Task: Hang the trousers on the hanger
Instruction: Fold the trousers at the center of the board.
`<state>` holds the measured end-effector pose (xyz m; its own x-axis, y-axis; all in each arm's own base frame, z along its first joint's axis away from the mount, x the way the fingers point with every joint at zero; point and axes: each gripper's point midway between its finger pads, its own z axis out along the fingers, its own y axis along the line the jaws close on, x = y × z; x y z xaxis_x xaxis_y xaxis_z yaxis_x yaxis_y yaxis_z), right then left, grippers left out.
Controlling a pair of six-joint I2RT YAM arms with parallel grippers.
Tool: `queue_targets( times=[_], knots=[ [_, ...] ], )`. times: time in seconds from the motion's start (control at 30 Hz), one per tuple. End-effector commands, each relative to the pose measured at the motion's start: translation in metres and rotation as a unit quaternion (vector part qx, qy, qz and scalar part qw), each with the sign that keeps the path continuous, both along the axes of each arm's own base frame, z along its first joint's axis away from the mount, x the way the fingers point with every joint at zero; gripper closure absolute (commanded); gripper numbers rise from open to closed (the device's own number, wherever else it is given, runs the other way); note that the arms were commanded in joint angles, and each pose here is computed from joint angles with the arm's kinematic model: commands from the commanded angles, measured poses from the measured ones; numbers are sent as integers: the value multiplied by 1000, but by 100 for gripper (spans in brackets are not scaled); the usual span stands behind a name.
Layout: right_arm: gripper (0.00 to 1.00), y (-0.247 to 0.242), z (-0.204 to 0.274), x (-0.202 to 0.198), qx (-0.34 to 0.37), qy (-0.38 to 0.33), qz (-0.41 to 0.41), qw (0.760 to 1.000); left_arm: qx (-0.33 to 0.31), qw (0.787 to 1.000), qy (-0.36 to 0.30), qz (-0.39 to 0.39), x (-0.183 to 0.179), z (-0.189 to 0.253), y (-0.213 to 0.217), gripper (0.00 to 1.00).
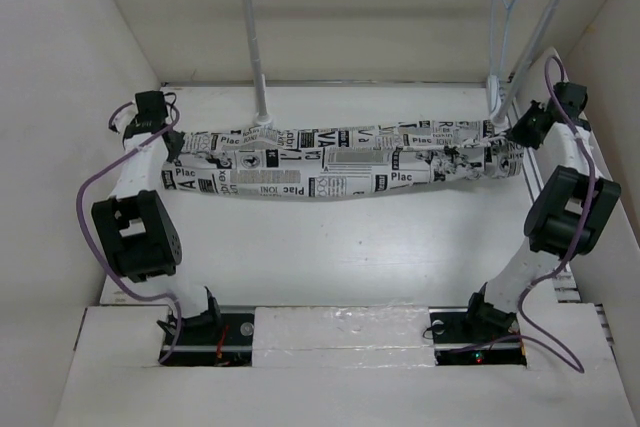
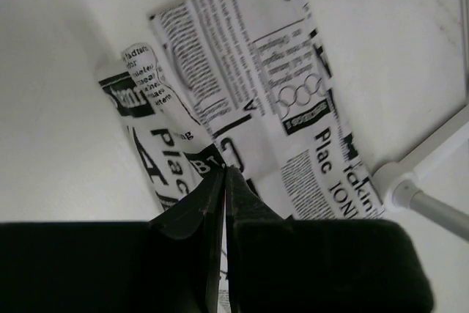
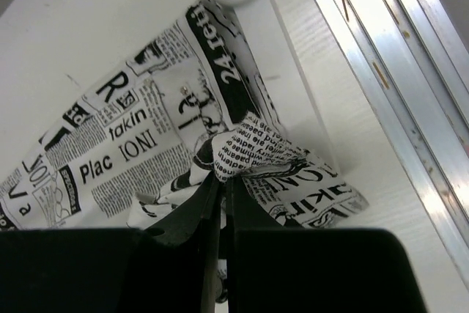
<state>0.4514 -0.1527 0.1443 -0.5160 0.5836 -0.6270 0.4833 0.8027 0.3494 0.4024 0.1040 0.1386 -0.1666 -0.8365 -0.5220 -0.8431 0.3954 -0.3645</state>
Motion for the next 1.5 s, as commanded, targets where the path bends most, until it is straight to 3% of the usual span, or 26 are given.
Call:
queue_targets(
  times=[0.0, 0.07, 0.13, 0.17, 0.3, 0.37, 0.47, 0.5, 0.53, 0.63, 0.67, 0.7, 0.8, 0.87, 0.9, 0.97, 1.0, 1.17, 1.27, 1.3, 1.4, 1.47],
  knots=[
    [100, -19, 27, 36, -28, -45, -6, 999, 34, 999, -38, 16, 37, 30, 21, 100],
    [100, -22, 42, 54, -37, -63, -2, 997, 38, 998, -38, 12, 52, 30, 21, 100],
    [100, -21, 22, 64, -26, -40, 2, 999, 37, 999, -34, 8, 73, 26, 25, 100],
    [100, -25, 38, 75, -33, -56, 3, 998, 35, 999, -29, 3, 80, 23, 21, 100],
    [100, -23, 26, 96, -33, -50, 7, 998, 61, 998, -33, -8, 123, 23, 24, 100],
    [99, -20, 21, 101, -24, -51, 2, 998, 48, 998, -23, -19, 136, 1, 21, 100],
    [73, -15, 27, 109, -21, -79, -1, 997, 54, 998, -17, -17, 146, 3, 26, 99],
    [65, -11, 25, 109, -22, -76, 0, 997, 57, 998, -20, -29, 153, 5, 25, 93],
    [50, -10, 25, 107, -21, -73, -2, 997, 60, 997, -24, -34, 155, 10, 25, 85],
    [37, -7, 27, 102, -23, -78, 2, 997, 86, 994, -44, -50, 157, 33, 28, 73],
    [34, -4, 32, 99, -21, -84, 8, 996, 97, 992, -59, -54, 154, 50, 29, 55],
    [30, -2, 25, 87, -8, -76, 16, 997, 102, 992, -43, -59, 143, 48, 33, 45],
    [28, -2, 39, 74, -11, -84, 26, 996, 70, 997, -7, -43, 111, 34, 39, 45],
    [30, 0, 25, 52, -7, -73, 24, 997, 23, 998, 4, -58, 78, 6, 19, 50],
    [33, -1, 47, 45, -19, -102, 22, 994, 10, 998, 7, -61, 66, -4, 12, 50],
    [83, 10, 27, 22, -5, -85, 22, 996, -36, 997, 5, -65, 35, -34, -11, 50],
    [100, 12, 41, 14, -14, -103, 17, 994, -51, 997, 5, -55, 26, -42, -11, 50],
    [100, 28, 9, -28, 2, -86, -6, 996, -101, 994, 35, -18, 2, -85, -13, 49],
    [74, 24, -3, -37, 14, -84, -15, 996, -106, 993, 54, -10, 6, -101, -10, 49],
    [57, 26, -10, -39, 31, -82, -4, 996, -106, 993, 54, -6, 8, -104, -9, 49],
    [36, 23, -30, -42, 58, -66, 3, 996, -107, 993, 47, 4, 19, -110, -5, 48],
    [31, 22, -40, -43, 69, -57, 3, 996, -113, 993, 38, 2, 27, -114, -6, 47]
  ],
)
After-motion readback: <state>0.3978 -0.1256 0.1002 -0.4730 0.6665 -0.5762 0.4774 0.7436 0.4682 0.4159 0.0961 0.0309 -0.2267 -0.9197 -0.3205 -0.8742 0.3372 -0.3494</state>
